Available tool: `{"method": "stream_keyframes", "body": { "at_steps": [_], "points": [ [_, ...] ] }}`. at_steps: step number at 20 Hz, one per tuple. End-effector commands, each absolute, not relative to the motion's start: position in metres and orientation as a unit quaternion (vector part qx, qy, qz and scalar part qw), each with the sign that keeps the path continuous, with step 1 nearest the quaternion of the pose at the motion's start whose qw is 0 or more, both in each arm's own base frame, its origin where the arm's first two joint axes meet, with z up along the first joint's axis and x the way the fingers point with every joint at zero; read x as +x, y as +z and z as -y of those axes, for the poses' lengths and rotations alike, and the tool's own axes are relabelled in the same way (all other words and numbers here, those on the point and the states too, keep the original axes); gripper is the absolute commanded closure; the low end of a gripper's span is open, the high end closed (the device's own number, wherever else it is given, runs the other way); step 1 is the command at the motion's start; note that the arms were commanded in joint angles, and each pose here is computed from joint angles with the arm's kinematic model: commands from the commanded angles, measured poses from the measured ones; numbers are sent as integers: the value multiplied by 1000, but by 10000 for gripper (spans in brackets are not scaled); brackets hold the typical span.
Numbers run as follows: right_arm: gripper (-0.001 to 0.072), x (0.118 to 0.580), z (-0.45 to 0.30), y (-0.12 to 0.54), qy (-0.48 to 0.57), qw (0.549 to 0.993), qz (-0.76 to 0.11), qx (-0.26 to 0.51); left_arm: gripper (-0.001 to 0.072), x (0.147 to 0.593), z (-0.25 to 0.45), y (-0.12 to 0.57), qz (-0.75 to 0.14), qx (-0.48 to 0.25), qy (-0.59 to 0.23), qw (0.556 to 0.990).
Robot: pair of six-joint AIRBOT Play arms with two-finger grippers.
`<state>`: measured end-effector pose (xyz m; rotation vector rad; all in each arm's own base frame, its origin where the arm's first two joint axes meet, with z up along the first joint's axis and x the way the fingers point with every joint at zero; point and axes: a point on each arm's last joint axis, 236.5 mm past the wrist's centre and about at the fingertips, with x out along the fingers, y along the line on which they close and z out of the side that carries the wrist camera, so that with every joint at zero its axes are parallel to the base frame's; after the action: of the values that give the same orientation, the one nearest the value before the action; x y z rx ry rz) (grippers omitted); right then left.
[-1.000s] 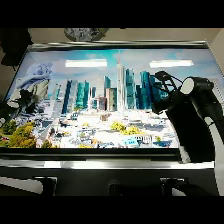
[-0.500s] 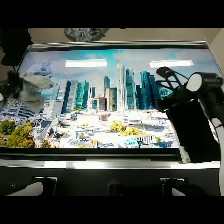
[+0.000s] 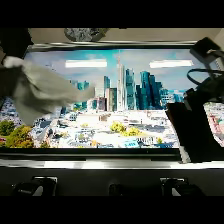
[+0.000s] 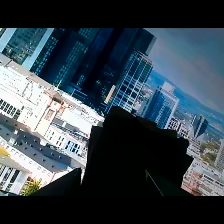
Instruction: Fold the shirts.
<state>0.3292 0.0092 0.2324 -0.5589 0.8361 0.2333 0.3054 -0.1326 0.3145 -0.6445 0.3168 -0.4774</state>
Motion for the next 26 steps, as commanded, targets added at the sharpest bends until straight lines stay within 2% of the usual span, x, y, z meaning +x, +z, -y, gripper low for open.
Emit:
{"method": "stream_keyframes", "body": {
  "at_steps": [1,6,7,8,9,11,13,14,15,17,20,22,26],
  "points": [
    [220,294,-4,249,104,872,-397,-266,679,253,201,245,-291,-275,-322,858],
    [220,270,-5,234,107,857,-446,-235,673,236,279,93,-469,-228,-338,784],
    [219,271,-5,235,106,859,-444,-233,578,230,292,63,-501,-210,-335,770],
    [218,272,-5,234,106,859,-444,-233,200,226,299,39,-532,-196,-328,756],
    [217,273,-5,232,107,857,-448,-233,0,223,296,23,-560,-182,-319,742],
    [215,272,-9,218,121,841,-477,-227,-3,228,256,7,-602,-117,-286,736],
    [192,271,-21,198,152,817,-514,-211,-3,248,181,13,-613,-32,-221,758],
    [142,277,-29,186,170,808,-527,-202,-3,260,140,24,-604,3,-184,775],
    [138,284,-38,172,187,799,-539,-192,-3,269,106,36,-590,18,-150,793],
    [137,302,-52,139,212,781,-562,-172,-3,270,62,48,-584,-4,-102,805],
    [137,326,-65,88,236,748,-604,-144,-1,250,36,37,-622,-61,-64,778],
    [36,340,-66,59,236,730,-626,-137,-1,236,49,19,-643,-97,-80,756],
    [25,359,-67,14,237,709,-652,-129,-2,205,110,-6,-669,-194,-165,698]
  ]
}}
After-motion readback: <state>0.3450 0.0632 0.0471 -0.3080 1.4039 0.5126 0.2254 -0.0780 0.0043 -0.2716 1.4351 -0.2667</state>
